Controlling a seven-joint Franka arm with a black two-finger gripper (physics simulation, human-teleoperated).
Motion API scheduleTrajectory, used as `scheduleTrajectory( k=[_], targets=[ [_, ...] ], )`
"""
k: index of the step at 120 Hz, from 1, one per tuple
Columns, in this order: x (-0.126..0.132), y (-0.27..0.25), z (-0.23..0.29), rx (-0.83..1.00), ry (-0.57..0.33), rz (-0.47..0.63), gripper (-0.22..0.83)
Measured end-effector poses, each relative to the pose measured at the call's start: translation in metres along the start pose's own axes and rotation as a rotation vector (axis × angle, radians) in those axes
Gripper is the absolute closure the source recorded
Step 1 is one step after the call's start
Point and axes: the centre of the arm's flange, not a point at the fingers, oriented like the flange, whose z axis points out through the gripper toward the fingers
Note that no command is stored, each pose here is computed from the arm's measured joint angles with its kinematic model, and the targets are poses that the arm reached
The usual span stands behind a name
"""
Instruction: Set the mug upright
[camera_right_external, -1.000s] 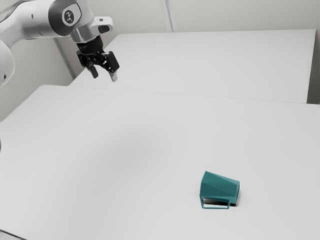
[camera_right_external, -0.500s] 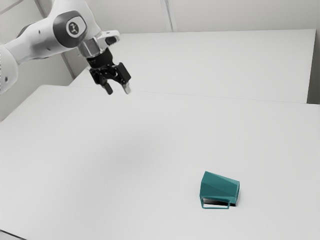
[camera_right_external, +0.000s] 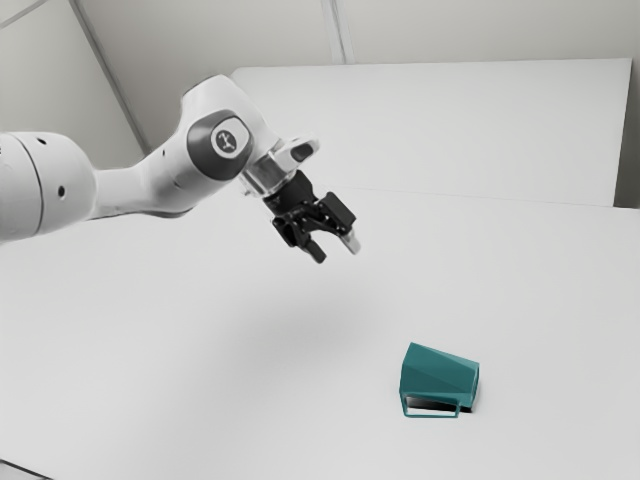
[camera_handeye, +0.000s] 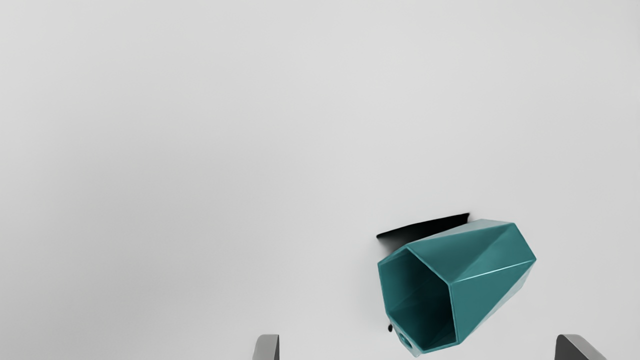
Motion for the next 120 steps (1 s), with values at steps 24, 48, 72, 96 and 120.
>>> scheduleTrajectory(
  k=[24,48,72,96,120],
  targets=[
    [-0.013,0.030,0.057,-0.110,0.027,-0.026,0.00],
    [-0.025,0.021,0.104,-0.153,0.023,-0.069,0.00],
    [-0.049,0.036,0.143,-0.202,0.013,-0.068,0.00],
    [-0.060,0.027,0.166,-0.262,0.024,-0.109,0.00],
    [-0.066,0.037,0.188,-0.310,0.015,-0.108,0.00]
  ],
)
